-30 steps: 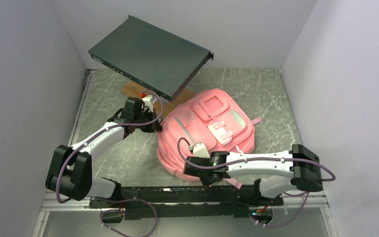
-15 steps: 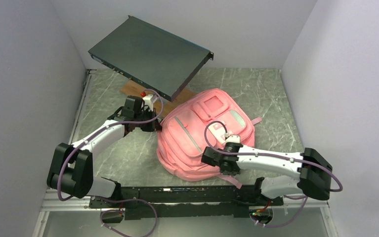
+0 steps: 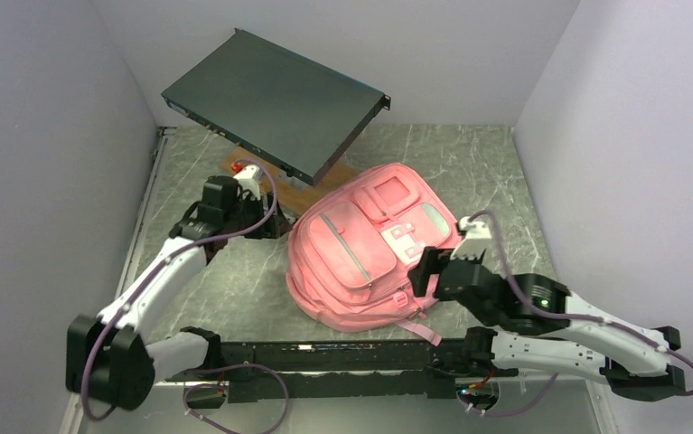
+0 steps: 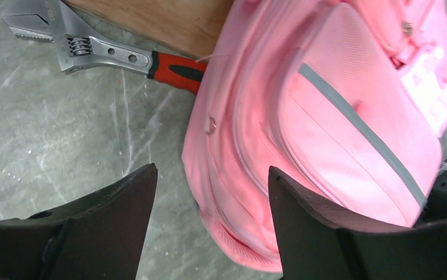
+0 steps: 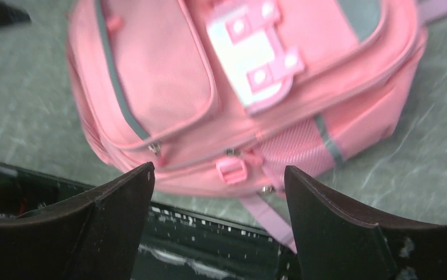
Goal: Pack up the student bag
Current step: Zip the student bag at the center of the board, then reset both arms
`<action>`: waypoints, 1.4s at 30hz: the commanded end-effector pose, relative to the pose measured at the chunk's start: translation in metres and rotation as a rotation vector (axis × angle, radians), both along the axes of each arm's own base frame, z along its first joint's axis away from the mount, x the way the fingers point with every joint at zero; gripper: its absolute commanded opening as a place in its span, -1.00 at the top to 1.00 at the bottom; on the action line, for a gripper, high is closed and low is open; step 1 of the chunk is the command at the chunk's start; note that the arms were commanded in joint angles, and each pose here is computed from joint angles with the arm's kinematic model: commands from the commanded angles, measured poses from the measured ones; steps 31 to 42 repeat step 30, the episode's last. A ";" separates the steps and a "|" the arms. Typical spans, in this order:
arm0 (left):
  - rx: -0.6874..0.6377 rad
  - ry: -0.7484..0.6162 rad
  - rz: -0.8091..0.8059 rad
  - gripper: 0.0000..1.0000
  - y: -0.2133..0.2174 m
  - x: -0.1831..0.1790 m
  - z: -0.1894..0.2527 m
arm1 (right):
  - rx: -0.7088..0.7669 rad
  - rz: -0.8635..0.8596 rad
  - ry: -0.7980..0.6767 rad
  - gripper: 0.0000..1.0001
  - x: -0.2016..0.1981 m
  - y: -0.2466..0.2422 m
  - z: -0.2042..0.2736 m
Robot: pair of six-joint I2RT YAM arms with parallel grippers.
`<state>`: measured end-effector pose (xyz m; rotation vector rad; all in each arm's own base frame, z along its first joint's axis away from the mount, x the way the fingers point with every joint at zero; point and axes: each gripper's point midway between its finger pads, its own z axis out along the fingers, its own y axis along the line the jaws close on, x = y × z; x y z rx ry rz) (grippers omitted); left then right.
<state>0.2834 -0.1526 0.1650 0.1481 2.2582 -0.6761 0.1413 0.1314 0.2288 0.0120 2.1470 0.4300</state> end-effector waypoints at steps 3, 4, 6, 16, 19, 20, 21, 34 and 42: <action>-0.061 -0.191 -0.040 -0.52 0.009 -0.047 0.069 | -0.001 -0.123 -0.308 -0.74 0.029 -0.044 0.103; -0.067 -0.246 -0.040 -0.52 0.011 -0.054 0.086 | -0.009 -0.125 -0.343 -0.75 0.030 -0.050 0.115; -0.071 -0.385 -0.034 -0.54 0.019 -0.066 0.125 | 0.022 -0.116 -0.414 -0.76 0.031 -0.056 0.142; -0.074 -0.984 0.076 -0.83 0.069 -0.143 0.281 | 0.179 -0.024 -0.635 -0.90 0.023 -0.065 0.241; -0.073 -1.066 0.097 -0.85 0.077 -0.159 0.302 | 0.199 -0.013 -0.666 -0.92 0.022 -0.065 0.254; -0.072 -1.081 0.104 -0.85 0.079 -0.162 0.305 | 0.203 -0.010 -0.674 -0.92 0.021 -0.065 0.257; -0.070 -1.093 0.109 -0.86 0.081 -0.165 0.308 | 0.203 -0.012 -0.680 -0.93 0.021 -0.066 0.259; -0.053 -1.077 0.113 -0.86 0.082 -0.162 0.302 | 0.146 -0.058 -0.668 -1.00 0.028 -0.068 0.253; -0.053 -1.077 0.113 -0.86 0.082 -0.162 0.302 | 0.146 -0.058 -0.668 -1.00 0.028 -0.068 0.253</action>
